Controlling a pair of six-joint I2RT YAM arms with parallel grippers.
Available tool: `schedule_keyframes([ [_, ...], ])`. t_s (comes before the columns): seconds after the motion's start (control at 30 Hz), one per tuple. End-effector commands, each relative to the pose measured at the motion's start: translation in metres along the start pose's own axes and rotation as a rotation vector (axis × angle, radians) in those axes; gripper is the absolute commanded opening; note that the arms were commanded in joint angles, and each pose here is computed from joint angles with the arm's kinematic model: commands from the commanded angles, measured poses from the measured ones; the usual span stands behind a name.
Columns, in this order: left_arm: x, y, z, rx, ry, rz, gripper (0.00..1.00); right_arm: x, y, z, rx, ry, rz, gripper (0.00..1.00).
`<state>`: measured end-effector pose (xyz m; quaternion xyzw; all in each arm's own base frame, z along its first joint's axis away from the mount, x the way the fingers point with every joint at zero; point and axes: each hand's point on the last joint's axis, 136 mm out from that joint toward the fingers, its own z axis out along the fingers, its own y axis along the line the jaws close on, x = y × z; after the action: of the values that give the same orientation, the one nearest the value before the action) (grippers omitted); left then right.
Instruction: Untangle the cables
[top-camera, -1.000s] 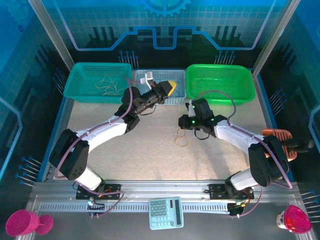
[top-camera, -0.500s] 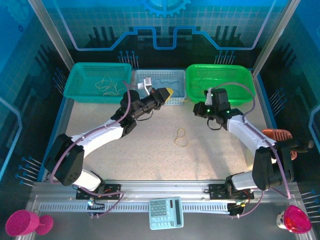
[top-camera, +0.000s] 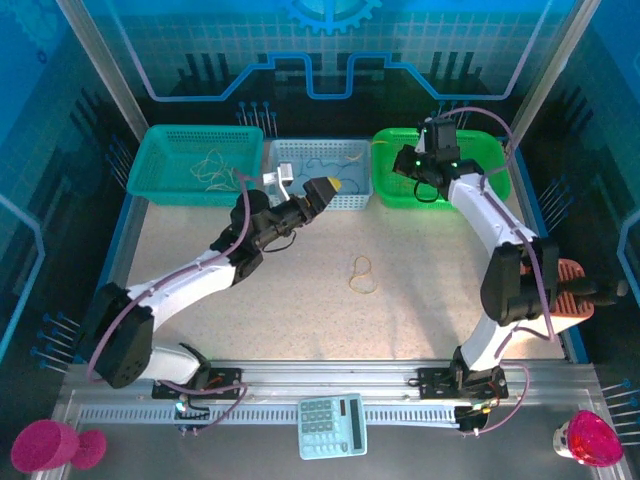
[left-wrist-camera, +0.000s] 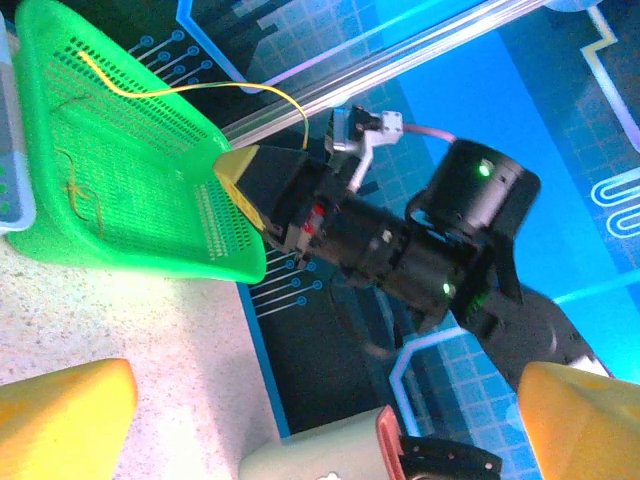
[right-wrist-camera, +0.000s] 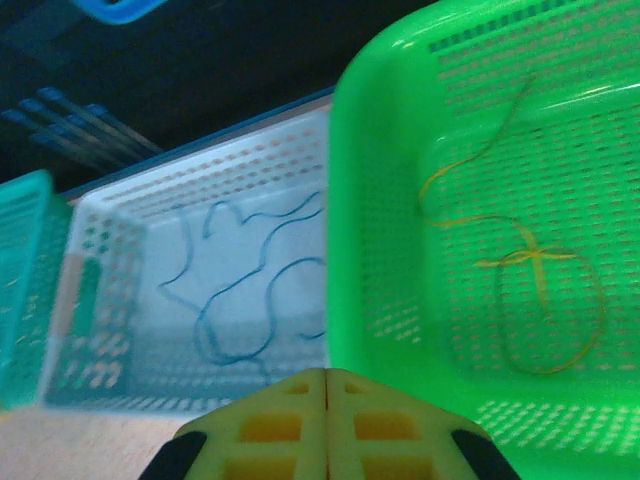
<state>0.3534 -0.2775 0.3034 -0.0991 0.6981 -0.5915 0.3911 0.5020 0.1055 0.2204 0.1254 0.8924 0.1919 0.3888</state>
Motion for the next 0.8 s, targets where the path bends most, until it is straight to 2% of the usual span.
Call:
schedule_keyframes([
  [0.0, 0.000, 0.010, -0.013, -0.067, -0.003, 0.074, 0.99, -0.017, -0.032, 0.008, 0.151, -0.011, 0.020, 0.00],
  [0.17, 0.008, 0.027, -0.021, -0.133, 0.015, 0.085, 0.99, -0.028, -0.065, 0.022, 0.283, -0.028, 0.070, 0.00],
  [0.3, 0.015, 0.035, -0.021, -0.156, 0.033, 0.085, 0.99, -0.019, -0.093, 0.034, 0.357, 0.000, 0.119, 0.00],
  [0.33, 0.015, 0.037, -0.020, -0.162, 0.036, 0.090, 0.99, -0.015, -0.097, 0.039, 0.365, 0.019, 0.119, 0.07],
  [0.4, 0.017, 0.040, -0.019, -0.175, 0.049, 0.100, 0.99, -0.006, -0.104, 0.048, 0.377, 0.078, 0.112, 0.47],
  [0.43, 0.019, 0.041, -0.018, -0.184, 0.059, 0.106, 0.99, 0.000, -0.106, 0.051, 0.380, 0.111, 0.101, 0.62],
  [0.47, 0.021, 0.043, -0.017, -0.194, 0.069, 0.113, 0.99, 0.003, -0.107, 0.052, 0.389, 0.135, 0.092, 0.70],
  [0.57, 0.025, 0.049, -0.015, -0.226, 0.095, 0.125, 0.99, 0.005, -0.103, 0.043, 0.372, 0.127, 0.075, 0.76],
  [0.77, 0.030, 0.060, -0.012, -0.251, 0.114, 0.131, 0.99, 0.007, -0.083, 0.007, 0.280, 0.051, 0.050, 0.75],
])
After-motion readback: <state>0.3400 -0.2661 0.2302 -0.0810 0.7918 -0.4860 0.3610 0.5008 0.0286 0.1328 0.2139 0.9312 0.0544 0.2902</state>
